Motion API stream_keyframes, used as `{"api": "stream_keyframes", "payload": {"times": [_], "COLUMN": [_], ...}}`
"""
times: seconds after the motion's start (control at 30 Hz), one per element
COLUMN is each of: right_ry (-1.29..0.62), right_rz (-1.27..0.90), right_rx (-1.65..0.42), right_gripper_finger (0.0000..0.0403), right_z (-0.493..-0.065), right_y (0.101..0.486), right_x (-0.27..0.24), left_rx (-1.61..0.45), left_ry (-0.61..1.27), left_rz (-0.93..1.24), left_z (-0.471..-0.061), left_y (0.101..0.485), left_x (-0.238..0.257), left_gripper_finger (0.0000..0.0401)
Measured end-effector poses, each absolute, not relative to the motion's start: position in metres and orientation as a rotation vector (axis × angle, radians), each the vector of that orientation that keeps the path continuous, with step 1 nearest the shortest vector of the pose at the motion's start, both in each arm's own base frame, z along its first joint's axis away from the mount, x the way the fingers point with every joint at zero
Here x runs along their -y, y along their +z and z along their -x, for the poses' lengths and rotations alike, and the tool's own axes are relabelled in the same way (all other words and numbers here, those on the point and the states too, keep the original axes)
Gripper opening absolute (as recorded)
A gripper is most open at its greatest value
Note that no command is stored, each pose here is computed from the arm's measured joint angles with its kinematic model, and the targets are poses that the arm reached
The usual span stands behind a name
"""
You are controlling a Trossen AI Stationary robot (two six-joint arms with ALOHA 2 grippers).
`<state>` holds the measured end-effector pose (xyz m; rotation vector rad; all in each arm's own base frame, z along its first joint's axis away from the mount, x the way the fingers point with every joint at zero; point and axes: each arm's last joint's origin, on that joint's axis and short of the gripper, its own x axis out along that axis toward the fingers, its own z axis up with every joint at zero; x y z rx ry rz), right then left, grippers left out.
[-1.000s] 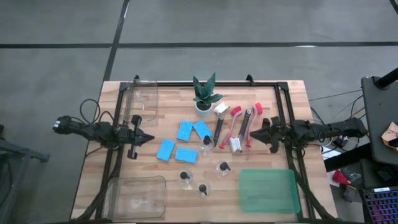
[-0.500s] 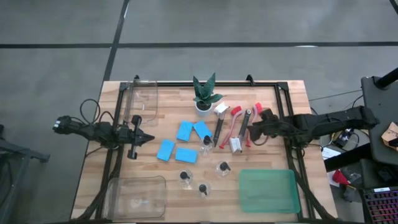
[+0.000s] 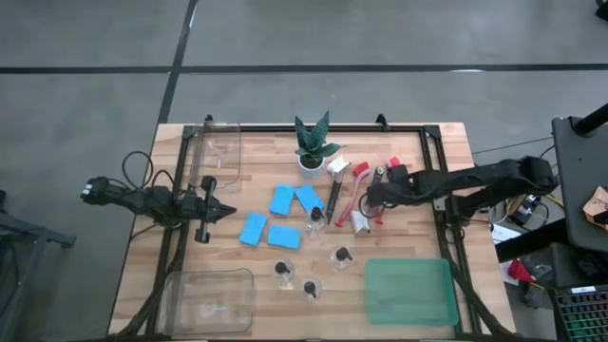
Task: Pick & Place Kitchen Sink Supplies
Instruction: Put the red dish brush into the green bin
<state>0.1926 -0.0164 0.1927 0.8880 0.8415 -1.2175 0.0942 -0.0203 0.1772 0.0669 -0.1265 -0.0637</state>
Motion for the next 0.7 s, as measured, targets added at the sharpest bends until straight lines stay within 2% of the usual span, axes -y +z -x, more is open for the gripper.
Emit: {"api": "stream_keyframes", "payload": {"times": [0.47, 0.7], "right_ry": [-1.431, -1.429], "right_rz": [-0.932, -0.966], "right_rx": [-0.913, -0.908], "right_gripper_finger": [0.0198, 0.0176], "right_z": [-0.199, -0.2], "right_y": [0.162, 0.157], "right_x": [0.056, 0.081], "left_rx": [0.125, 0.125], "left_ry": [-0.064, -0.064], "left_rz": [-0.067, -0.067], "left_z": [-0.094, -0.094], "left_y": [0.177, 0.177], "left_x": [0.02, 0.02], "left_gripper_finger": [0.0, 0.0]}}
